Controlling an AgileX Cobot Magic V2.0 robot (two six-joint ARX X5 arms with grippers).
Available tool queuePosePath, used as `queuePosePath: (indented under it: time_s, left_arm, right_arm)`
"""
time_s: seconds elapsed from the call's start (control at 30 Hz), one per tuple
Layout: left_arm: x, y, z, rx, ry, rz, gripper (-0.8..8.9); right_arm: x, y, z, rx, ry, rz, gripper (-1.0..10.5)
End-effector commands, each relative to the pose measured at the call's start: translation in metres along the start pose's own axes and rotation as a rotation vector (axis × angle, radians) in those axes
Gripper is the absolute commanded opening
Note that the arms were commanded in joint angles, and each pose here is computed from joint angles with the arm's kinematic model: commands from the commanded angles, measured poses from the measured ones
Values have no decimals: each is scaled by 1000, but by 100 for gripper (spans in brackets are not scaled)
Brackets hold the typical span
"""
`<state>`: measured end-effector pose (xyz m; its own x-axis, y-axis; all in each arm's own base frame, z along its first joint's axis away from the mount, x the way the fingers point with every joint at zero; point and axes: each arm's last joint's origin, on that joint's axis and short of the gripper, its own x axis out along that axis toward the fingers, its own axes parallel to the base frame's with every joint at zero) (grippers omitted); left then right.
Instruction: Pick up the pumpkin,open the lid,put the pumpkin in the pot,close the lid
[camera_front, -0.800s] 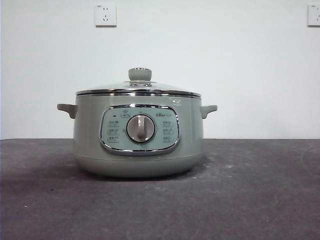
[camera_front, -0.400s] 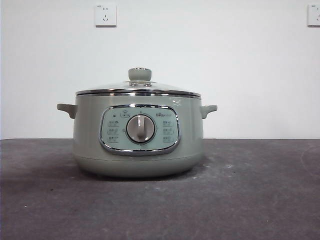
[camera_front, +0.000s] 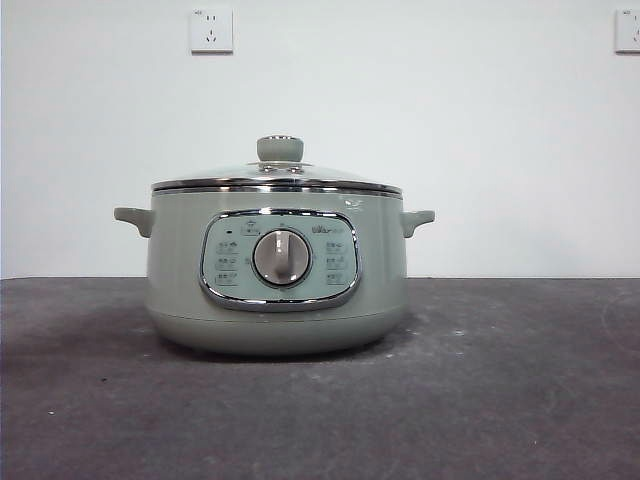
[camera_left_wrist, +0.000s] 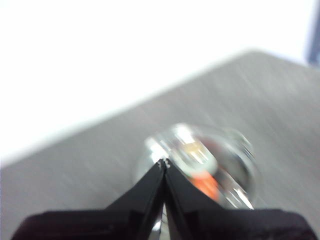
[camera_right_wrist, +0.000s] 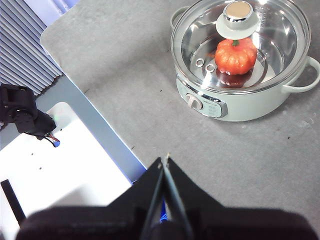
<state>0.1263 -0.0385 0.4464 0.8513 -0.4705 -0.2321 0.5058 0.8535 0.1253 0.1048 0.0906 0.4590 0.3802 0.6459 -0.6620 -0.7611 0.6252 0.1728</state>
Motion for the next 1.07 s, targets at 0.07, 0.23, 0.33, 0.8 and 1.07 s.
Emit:
queuePosePath:
  time_s: [0.07,0.23,0.33,0.8,1.07]
  left_arm:
    - [-17,6,-14,49,-158,141,-4]
    - [-25,6,-54,93,-315,330,-4]
    - [-21,2,-90,98,-347,381,-4]
    - [10,-11,-236,-66,-268,522,-4]
    - [21,-15,-275,-108,-202,516,-4]
  right_arm:
    - [-1,1,-2,12,13,-2,1]
    - [-1,1,-2,12,13,-1,1]
    - [-1,1,-2,12,13,-1,1]
    - [-2,1,-3,12,11,-1,1]
    - [-3,1,-3,10,7,-1,1]
